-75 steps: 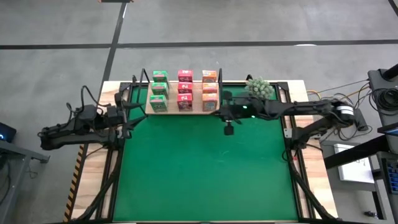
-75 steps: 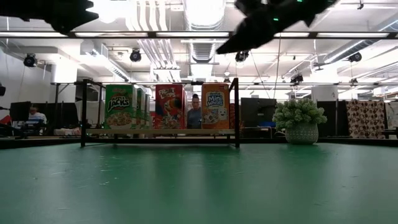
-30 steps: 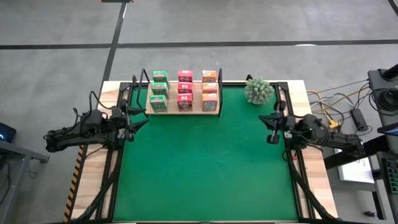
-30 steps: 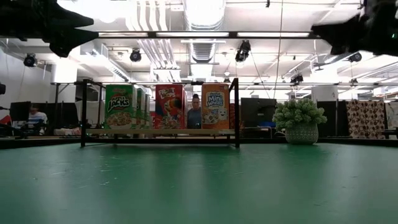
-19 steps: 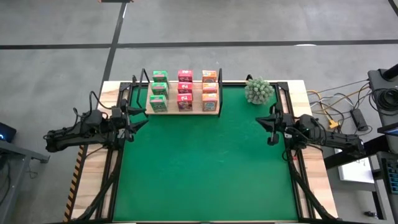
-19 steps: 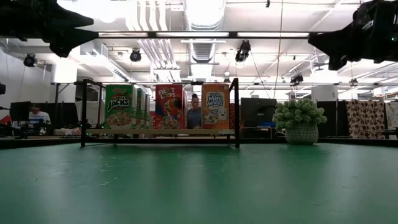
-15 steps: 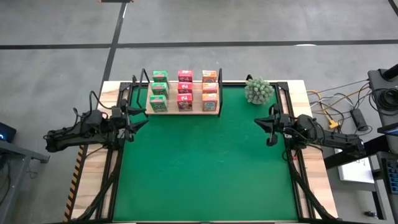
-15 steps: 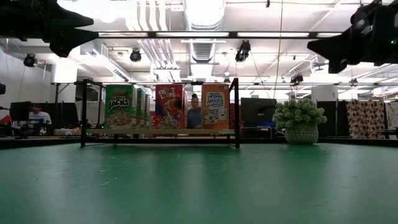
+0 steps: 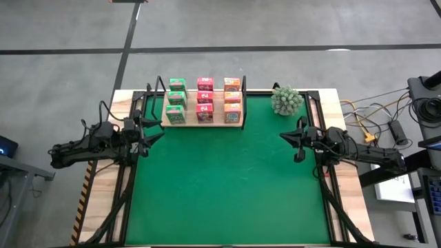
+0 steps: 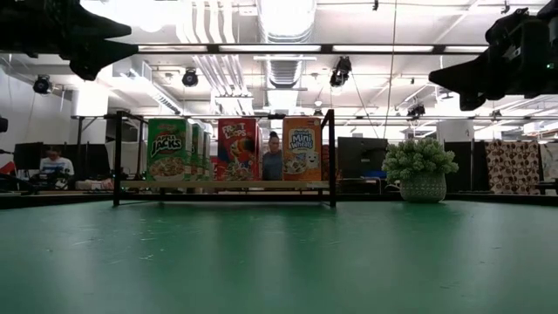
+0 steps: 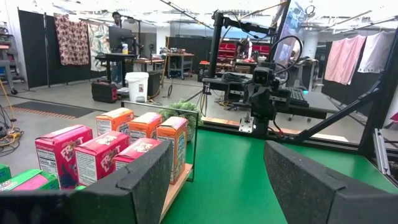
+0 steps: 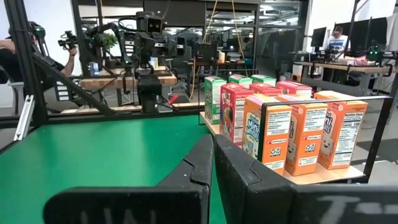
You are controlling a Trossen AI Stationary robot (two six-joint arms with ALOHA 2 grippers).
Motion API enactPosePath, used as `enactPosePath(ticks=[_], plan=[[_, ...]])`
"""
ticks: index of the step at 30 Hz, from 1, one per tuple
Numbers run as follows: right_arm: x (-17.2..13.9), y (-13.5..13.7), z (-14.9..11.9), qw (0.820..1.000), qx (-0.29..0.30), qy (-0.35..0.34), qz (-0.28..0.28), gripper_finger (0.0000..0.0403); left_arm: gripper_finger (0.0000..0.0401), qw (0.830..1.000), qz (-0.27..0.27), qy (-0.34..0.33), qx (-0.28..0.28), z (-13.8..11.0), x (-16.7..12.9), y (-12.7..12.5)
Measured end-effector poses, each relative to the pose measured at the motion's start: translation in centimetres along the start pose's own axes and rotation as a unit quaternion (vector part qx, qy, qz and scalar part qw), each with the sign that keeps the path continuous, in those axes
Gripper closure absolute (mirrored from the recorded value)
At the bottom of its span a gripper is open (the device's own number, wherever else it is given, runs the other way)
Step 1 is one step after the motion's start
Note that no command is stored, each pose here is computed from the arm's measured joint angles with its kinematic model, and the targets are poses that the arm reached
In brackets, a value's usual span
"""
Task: Stack cereal on shelf
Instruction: Return to Home Position
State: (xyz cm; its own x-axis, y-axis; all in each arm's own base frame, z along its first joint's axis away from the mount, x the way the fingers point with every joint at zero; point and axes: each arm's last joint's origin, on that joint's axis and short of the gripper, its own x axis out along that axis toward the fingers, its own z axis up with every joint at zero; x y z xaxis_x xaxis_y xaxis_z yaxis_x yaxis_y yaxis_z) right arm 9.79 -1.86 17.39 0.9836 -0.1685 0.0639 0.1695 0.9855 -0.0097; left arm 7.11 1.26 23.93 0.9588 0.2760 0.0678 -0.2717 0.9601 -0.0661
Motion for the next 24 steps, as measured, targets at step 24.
enactPosePath(ticks=[24], plan=[[0.0, 0.0, -0.14, 1.0, 0.0, 0.007, 0.0, 0.0394, 0.0165, 1.0, 0.0, 0.0, 0.0, 0.0, 0.0, 0.0]])
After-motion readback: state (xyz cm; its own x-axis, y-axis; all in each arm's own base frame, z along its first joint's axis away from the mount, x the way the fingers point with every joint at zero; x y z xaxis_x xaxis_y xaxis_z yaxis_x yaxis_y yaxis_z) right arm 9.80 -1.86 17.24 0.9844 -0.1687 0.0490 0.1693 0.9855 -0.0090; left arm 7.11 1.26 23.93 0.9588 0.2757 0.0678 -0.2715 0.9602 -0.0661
